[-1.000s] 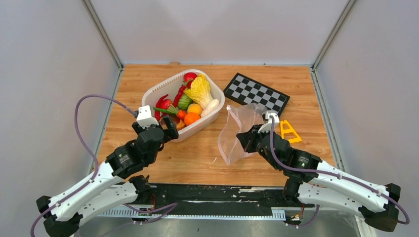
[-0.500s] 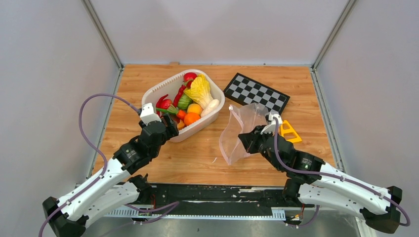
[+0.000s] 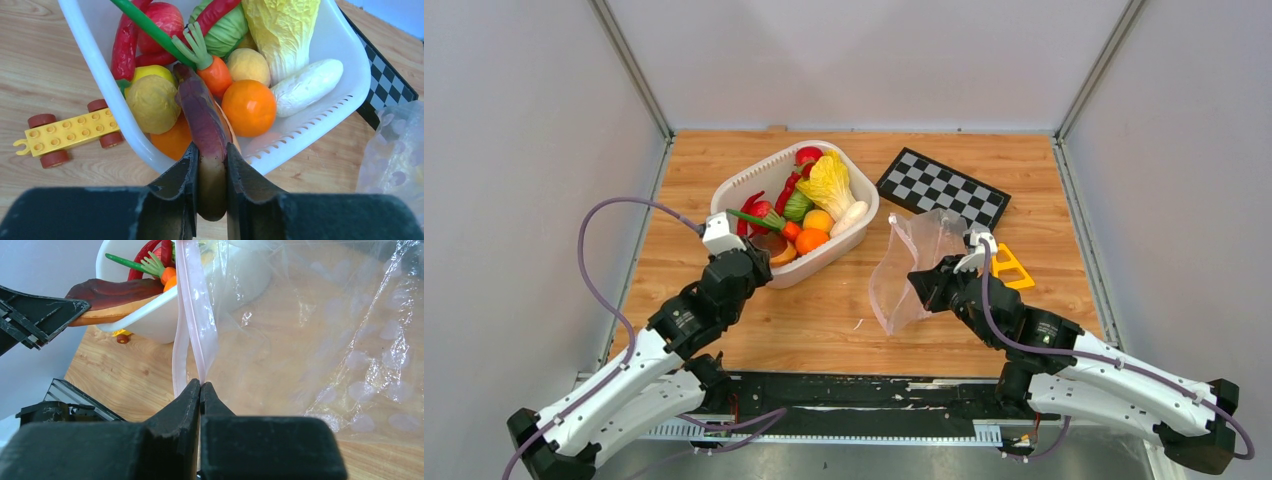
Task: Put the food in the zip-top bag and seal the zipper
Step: Pick up the fake food from the bin.
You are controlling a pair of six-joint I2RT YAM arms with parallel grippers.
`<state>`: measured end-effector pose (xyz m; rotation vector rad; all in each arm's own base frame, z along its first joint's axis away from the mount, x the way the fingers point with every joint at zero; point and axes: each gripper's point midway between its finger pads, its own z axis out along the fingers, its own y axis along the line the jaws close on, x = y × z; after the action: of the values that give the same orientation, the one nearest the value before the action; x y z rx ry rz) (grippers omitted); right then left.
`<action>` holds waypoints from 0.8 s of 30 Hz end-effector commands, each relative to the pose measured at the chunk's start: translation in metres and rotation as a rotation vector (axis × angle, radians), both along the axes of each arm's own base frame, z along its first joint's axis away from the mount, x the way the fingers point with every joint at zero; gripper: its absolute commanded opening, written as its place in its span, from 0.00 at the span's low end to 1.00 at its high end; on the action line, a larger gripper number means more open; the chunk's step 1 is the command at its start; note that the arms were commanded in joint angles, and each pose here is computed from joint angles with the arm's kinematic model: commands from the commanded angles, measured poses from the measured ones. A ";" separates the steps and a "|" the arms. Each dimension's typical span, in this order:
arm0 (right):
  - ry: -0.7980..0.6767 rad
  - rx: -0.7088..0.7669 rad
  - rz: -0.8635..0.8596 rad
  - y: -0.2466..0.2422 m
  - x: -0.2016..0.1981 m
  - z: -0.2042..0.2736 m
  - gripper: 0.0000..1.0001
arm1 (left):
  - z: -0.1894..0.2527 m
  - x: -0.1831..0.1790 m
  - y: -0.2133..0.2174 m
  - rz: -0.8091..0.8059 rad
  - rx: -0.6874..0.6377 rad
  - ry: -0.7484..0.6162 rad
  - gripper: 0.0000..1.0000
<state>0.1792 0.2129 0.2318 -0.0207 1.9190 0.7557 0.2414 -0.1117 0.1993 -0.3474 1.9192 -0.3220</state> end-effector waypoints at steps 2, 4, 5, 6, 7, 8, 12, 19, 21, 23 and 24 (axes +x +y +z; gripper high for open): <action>-0.024 0.004 0.000 -0.002 0.001 0.006 0.00 | 0.019 0.000 0.008 0.020 -0.020 -0.062 0.19; -0.024 0.006 0.004 -0.001 0.001 0.006 0.00 | 0.025 -0.002 0.008 0.009 -0.025 -0.079 0.16; -0.024 0.007 0.008 -0.001 0.000 0.007 0.00 | 0.028 -0.002 0.007 -0.001 -0.028 -0.089 0.16; -0.024 0.007 0.008 -0.001 0.001 0.007 0.00 | 0.032 -0.003 0.007 -0.010 -0.031 -0.098 0.15; -0.025 0.008 0.011 0.000 0.000 0.007 0.00 | 0.036 -0.003 0.006 -0.018 -0.032 -0.106 0.15; -0.025 0.008 0.012 0.000 0.000 0.007 0.00 | 0.039 -0.004 0.006 -0.028 -0.032 -0.112 0.14; -0.027 0.007 0.012 0.000 0.000 0.007 0.00 | 0.054 -0.009 0.011 -0.035 -0.024 -0.128 0.14; -0.029 0.011 0.015 -0.001 0.000 0.008 0.00 | 0.079 -0.021 0.037 0.013 0.017 -0.168 0.13; -0.030 0.014 0.016 -0.001 -0.001 0.009 0.00 | 0.085 -0.025 0.043 0.020 0.022 -0.184 0.13; -0.030 0.015 0.015 -0.001 -0.001 0.009 0.00 | 0.092 -0.028 0.047 0.022 0.018 -0.201 0.13; -0.030 0.016 0.016 -0.001 -0.001 0.010 0.00 | 0.097 -0.030 0.049 0.016 0.014 -0.213 0.12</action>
<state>0.1783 0.2125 0.2333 -0.0336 1.9132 0.7582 0.2159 -0.0782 0.2678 -0.2940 1.7816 -0.3364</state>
